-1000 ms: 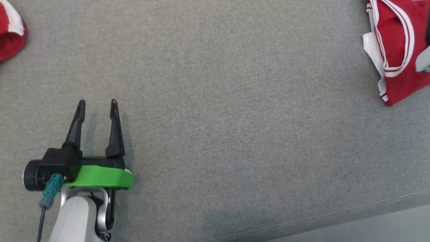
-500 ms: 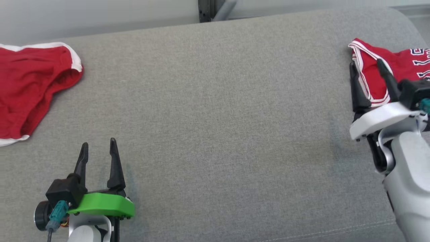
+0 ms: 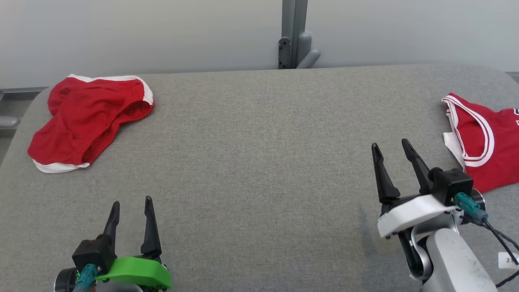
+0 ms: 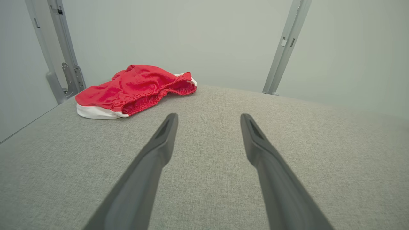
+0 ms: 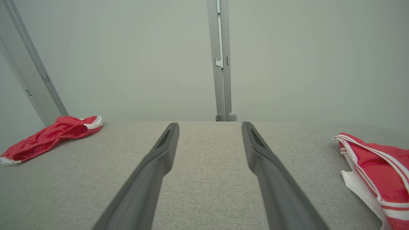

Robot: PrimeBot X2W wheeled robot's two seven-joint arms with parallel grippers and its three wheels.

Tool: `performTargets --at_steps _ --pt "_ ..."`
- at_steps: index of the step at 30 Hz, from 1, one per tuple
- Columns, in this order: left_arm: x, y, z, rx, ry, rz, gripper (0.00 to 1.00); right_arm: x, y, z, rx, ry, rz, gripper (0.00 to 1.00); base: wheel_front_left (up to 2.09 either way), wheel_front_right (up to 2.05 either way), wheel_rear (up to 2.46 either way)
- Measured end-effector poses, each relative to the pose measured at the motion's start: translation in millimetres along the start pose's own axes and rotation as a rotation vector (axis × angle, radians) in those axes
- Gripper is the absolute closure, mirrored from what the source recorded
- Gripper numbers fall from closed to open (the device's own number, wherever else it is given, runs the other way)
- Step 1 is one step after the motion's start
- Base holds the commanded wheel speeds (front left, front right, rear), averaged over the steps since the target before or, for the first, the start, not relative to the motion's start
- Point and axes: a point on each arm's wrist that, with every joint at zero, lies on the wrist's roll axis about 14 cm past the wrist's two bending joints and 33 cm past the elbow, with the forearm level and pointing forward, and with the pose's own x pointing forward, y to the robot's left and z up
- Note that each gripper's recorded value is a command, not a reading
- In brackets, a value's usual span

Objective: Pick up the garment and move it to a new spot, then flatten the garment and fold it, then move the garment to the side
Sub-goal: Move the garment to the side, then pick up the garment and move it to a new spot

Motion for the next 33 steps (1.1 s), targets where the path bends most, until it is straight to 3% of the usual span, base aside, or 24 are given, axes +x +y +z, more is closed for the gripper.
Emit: performTargets --at_steps 15,33 --pt "-15.0 11.8 1.2 0.004 -0.005 0.04 0.0 -23.3 30.0 -6.9 0.065 0.004 0.032 0.0 0.0 0.0 0.0" --pt "-9.6 9.4 -1.9 0.011 0.005 0.027 0.0 -25.5 27.8 -18.0 0.086 0.034 0.022 0.0 0.0 0.0 0.0"
